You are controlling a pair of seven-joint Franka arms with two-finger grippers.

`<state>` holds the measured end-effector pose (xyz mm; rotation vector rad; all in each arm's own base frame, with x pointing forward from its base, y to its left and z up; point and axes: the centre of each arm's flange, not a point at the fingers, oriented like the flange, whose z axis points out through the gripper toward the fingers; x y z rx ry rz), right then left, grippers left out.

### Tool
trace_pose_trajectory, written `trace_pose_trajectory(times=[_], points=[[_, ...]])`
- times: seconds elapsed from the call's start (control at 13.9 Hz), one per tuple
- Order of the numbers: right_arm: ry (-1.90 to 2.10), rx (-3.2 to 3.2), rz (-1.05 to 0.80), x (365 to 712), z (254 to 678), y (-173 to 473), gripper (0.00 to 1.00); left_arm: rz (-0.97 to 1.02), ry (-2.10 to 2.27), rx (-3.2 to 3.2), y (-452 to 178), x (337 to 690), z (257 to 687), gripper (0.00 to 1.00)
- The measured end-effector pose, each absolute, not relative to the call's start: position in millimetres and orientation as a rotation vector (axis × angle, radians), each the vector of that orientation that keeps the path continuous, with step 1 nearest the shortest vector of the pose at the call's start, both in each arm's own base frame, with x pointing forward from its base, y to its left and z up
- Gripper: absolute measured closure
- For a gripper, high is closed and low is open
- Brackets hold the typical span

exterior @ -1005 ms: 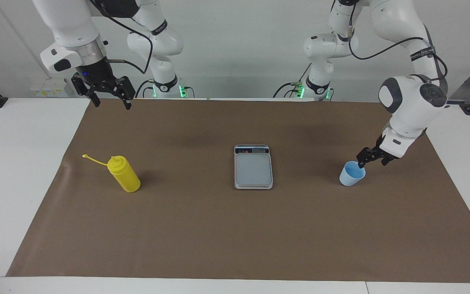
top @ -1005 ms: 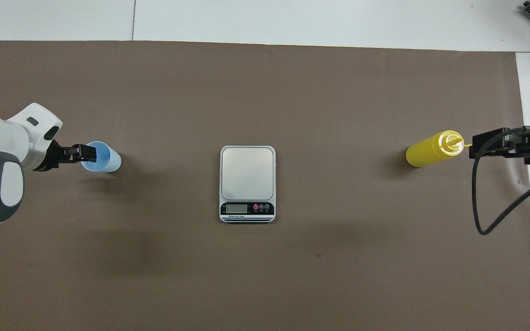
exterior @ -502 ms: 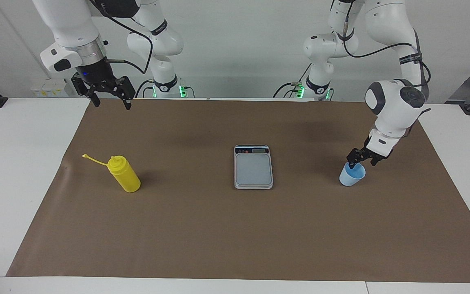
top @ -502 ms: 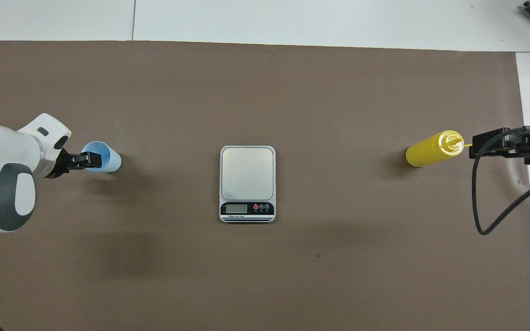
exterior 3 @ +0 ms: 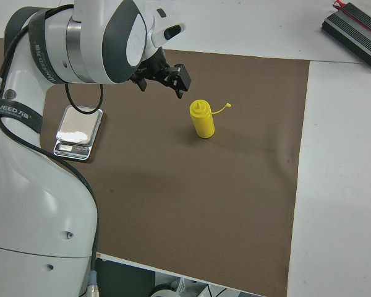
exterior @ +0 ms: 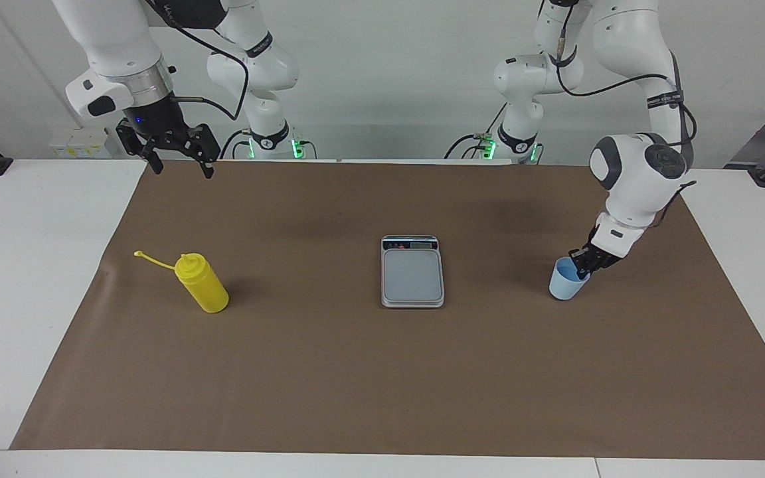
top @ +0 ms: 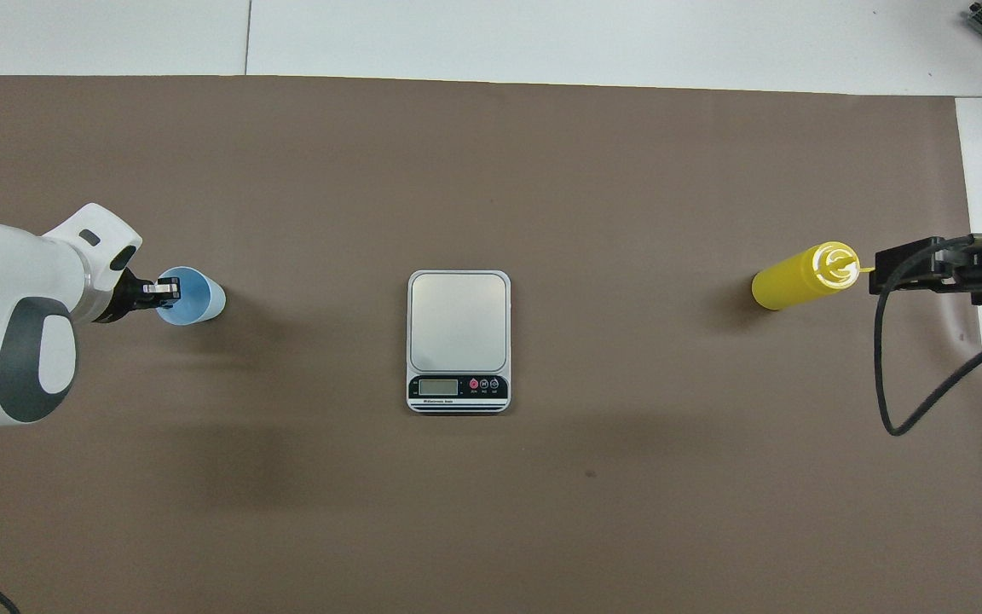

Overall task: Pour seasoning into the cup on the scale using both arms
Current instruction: 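Carry the blue cup with the left gripper onto the scale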

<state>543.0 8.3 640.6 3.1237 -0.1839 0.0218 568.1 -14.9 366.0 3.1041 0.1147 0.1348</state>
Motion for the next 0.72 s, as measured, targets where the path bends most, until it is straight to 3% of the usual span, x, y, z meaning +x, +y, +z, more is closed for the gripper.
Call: trace_pose_trajectory(times=[0.36,0.72], points=[[-0.184,3.124,0.022,543.0,640.6,8.3,0.00,0.039,0.084,3.106,-24.2,597.4,439.0,0.96],[-0.184,3.124,0.022,543.0,640.6,8.3,0.00,-0.041,0.050,3.073,-96.5,595.3,487.1,0.96]])
